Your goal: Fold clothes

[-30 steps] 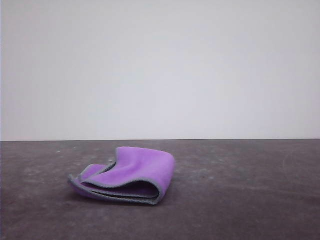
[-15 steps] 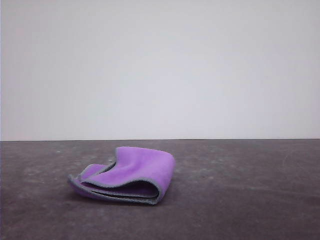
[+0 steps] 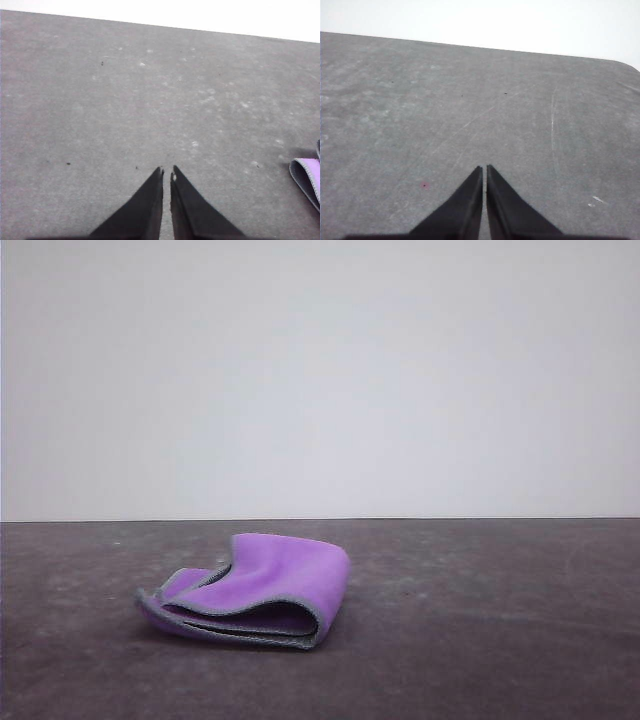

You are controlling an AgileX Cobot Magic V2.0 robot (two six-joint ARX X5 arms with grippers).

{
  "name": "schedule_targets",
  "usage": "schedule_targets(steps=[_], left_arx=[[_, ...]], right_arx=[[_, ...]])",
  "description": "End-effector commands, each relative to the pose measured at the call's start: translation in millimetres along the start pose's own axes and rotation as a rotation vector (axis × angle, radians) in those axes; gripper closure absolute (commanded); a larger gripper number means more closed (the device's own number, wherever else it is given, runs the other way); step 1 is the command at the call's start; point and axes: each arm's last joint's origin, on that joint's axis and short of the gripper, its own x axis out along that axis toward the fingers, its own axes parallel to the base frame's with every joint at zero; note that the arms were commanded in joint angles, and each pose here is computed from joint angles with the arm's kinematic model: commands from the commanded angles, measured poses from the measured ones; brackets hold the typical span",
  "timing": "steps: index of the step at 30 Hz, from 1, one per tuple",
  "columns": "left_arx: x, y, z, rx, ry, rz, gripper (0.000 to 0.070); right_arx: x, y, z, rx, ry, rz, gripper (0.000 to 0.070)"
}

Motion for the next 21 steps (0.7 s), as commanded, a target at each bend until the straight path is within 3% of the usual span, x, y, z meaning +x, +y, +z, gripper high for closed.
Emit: schedule_targets(steps=[1, 21], left_arx=[[2.3, 0.8, -6.5, 0.000, 0.026, 0.004, 0.0684], [2.3, 0.8, -6.5, 0.000, 0.026, 0.004, 0.0684]], right_arx=[[0.4, 0.0, -0.3, 0.010, -0.008, -0.002, 0.0688], [0.4, 0.0, -0.3, 0.010, -0.008, -0.003, 0.0688]])
